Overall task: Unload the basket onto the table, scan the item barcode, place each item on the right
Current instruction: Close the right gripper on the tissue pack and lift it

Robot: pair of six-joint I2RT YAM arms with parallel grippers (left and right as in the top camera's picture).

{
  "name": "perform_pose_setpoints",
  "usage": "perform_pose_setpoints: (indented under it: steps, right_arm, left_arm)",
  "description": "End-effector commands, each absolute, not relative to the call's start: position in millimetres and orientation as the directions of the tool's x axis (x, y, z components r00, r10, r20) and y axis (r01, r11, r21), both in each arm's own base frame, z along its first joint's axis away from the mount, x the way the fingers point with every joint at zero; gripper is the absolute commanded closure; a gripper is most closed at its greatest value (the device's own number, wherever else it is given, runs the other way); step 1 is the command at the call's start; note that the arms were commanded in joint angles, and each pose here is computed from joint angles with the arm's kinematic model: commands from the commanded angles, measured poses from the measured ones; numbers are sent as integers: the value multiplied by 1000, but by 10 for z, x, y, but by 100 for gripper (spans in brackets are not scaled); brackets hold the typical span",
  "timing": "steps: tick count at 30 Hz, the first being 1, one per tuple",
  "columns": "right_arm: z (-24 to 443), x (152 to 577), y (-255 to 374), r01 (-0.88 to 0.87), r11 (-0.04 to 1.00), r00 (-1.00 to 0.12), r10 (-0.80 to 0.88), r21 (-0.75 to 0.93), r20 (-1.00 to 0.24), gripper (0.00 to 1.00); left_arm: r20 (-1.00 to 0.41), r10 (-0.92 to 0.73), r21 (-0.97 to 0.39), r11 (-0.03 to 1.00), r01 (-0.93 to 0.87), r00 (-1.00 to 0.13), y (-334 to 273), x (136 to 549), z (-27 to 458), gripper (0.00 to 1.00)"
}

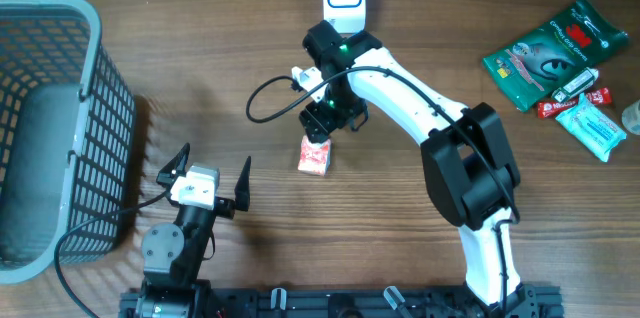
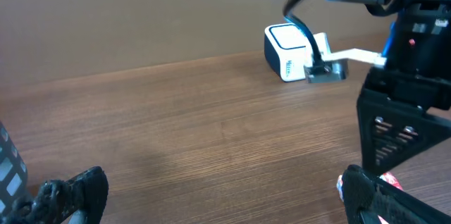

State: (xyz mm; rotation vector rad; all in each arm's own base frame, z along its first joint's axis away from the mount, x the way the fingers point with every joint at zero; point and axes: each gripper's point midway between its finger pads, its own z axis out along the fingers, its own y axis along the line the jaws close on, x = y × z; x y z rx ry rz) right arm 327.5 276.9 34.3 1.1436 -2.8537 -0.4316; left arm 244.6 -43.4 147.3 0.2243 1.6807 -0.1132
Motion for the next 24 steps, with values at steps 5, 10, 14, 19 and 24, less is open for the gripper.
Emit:
perform_pose_setpoints:
  steps: [5, 10, 14, 19, 24]
  right_arm:
    - [147, 3021, 2796, -682, 605, -685, -725, 412, -69, 36]
    - [123, 3075, 2863, -689, 593, -685, -720, 417, -111, 40]
    - [98, 3091, 2861, -693, 592, -685, -719, 413, -120, 67]
    - [12, 3050, 2778, -678, 605, -695, -712, 417, -96, 80]
    - [-54, 2966, 2726, -662, 614, -701, -710, 429, -66, 53]
  left_arm:
    - [-990, 94, 67, 971, 231, -108, -465, 2440, 1449, 0]
    - [-990, 94, 67, 971, 231, -108, -465, 2440, 1449, 0]
    - [-990, 94, 67, 971, 231, -108, -465, 2440, 1449, 0]
    - [-990, 94, 67, 971, 231, -108, -465, 2440, 1449, 0]
    - [-990, 94, 67, 971, 231, -108, -465, 2440, 1449, 0]
